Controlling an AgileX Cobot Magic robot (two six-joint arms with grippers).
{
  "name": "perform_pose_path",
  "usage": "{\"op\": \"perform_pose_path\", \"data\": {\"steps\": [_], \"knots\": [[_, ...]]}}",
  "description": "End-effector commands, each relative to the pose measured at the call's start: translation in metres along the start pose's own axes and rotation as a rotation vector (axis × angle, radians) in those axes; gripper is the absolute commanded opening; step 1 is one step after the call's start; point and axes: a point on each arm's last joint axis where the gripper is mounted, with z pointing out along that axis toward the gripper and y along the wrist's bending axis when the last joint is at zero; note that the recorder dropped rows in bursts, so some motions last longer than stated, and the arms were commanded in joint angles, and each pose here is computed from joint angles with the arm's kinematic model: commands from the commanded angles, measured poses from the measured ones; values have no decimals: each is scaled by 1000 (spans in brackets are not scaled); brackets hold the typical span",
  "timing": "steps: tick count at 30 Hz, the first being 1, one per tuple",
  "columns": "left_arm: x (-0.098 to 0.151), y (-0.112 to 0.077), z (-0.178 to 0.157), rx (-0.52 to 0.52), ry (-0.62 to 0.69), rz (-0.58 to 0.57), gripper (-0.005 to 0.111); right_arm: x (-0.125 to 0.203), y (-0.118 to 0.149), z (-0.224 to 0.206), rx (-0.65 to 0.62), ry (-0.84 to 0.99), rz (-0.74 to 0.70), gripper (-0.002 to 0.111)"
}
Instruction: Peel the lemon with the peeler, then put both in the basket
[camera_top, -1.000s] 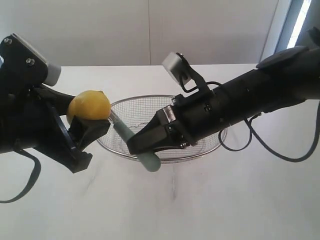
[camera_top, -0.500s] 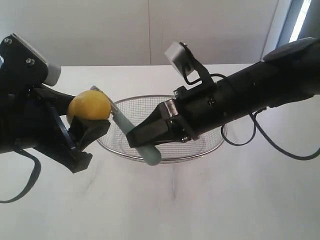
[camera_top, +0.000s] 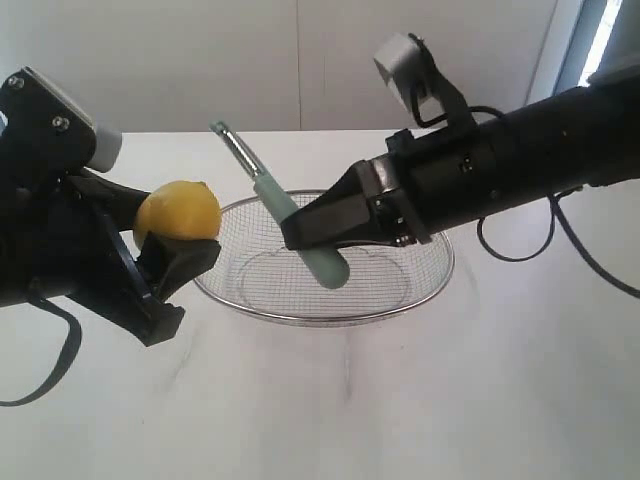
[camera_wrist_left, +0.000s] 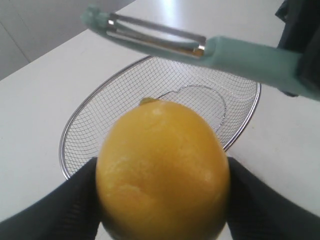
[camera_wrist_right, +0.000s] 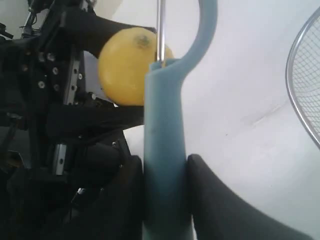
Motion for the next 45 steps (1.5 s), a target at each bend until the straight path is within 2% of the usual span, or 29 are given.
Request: {"op": "perform_pose_path", "data": {"steps": [1,4,8,12,16,20,34,38,45], "knots": [[-1,-1,-1,4,-17,-12,0,-4,21,-13,-7,-37,-105,3],[-1,-1,-1,4,-17,-12,0,-5,30,-21,10,-60,-155,3],[-1,-1,-1,4,-15,-12,0,-7,28,-35,60,-95,-163,3],[-1,-1,-1,4,-15,-12,0,-9,17,-47,135,-128,-149,3],[-1,-1,-1,4,-15,-12,0,-9,5,-53,263,-127,-166,3],[-1,-1,-1,4,-15,-12,0,-7,-13,-49,329,-113,-100,3],[-1,-1,-1,4,-15,-12,0,15,-84,-5,136,13,216,3],[-1,-1,-1,4,-15,-12,0,18,-82,11,96,49,217,3],[-1,-1,-1,4,-15,-12,0,25,-54,49,-6,162,147,3]]}}
